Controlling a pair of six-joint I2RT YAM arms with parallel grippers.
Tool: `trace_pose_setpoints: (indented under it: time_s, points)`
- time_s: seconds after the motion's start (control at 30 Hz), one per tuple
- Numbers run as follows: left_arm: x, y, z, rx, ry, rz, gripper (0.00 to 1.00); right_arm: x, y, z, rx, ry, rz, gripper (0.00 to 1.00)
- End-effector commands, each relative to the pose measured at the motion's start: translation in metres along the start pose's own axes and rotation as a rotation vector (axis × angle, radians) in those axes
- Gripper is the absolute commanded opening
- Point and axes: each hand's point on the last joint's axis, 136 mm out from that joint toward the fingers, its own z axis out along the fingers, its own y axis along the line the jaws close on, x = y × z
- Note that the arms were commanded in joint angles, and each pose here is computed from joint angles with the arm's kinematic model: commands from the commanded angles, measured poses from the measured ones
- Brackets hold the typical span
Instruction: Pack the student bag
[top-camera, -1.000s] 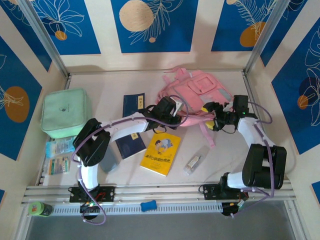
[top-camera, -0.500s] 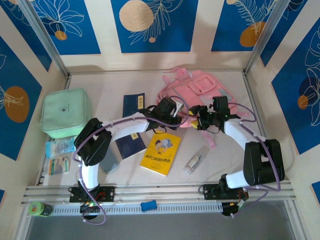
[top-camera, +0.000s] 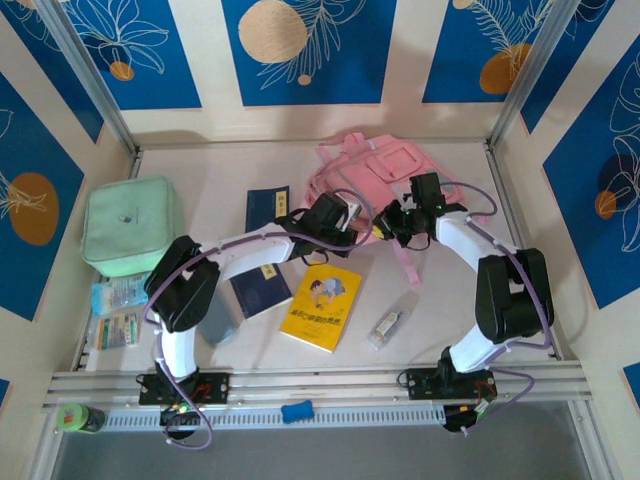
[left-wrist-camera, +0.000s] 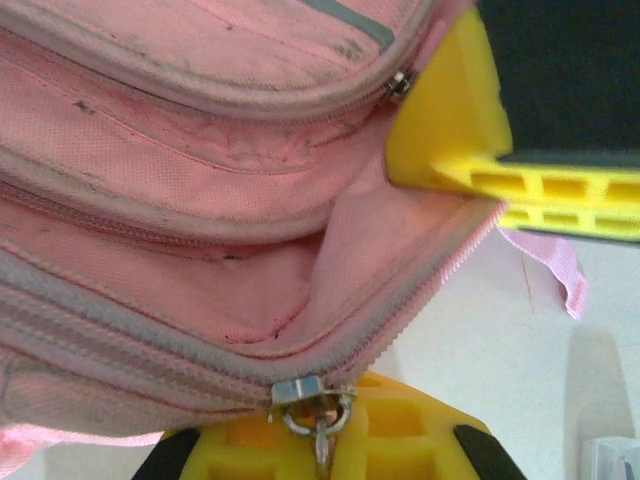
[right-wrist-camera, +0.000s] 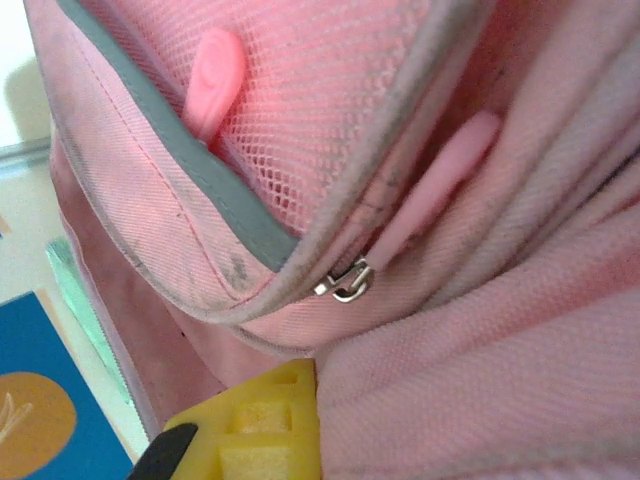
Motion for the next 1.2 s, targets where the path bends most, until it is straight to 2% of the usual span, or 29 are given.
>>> trace_pose_setpoints:
  time_s: [0.0, 0.13, 0.23, 0.4, 0.6, 0.77, 0.83, 1.03, 1.1, 1.17]
  points:
    - [-0.007, -0.046, -0.031, 0.117, -0.035, 0.030, 0.00, -0.011, 0.037, -0.013, -0.052, -0.011, -0.242, 0.00]
    - [0.001, -0.072, -0.028, 0.166, -0.022, 0.039, 0.00, -0.033, 0.029, -0.027, -0.045, -0.014, -0.244, 0.00]
    - [0.004, -0.071, -0.022, 0.162, -0.004, 0.026, 0.00, -0.051, 0.020, -0.040, -0.048, -0.026, -0.219, 0.00]
    - [0.008, -0.050, -0.025, 0.101, -0.007, 0.025, 0.00, -0.064, 0.006, -0.055, -0.053, -0.017, -0.189, 0.00]
    - [0.019, -0.006, -0.027, 0.049, 0.011, -0.042, 0.00, -0.072, -0.006, -0.062, -0.027, -0.034, -0.157, 0.00]
    - [0.012, -0.006, -0.030, 0.070, -0.010, -0.050, 0.00, -0.069, -0.001, -0.060, -0.039, -0.032, -0.155, 0.00]
    - [0.004, -0.012, -0.030, 0.103, -0.034, -0.059, 0.00, -0.064, 0.004, -0.060, -0.072, -0.020, -0.161, 0.06]
    - [-0.009, -0.024, -0.027, 0.142, -0.049, -0.066, 0.00, -0.036, 0.009, -0.064, -0.114, 0.013, -0.134, 0.49]
    - [-0.011, -0.024, -0.028, 0.140, -0.056, -0.065, 0.00, -0.018, 0.005, -0.061, -0.129, 0.056, -0.077, 0.58]
    - [-0.012, -0.025, -0.027, 0.139, -0.062, -0.063, 0.00, 0.001, 0.003, -0.056, -0.170, 0.110, -0.022, 0.62]
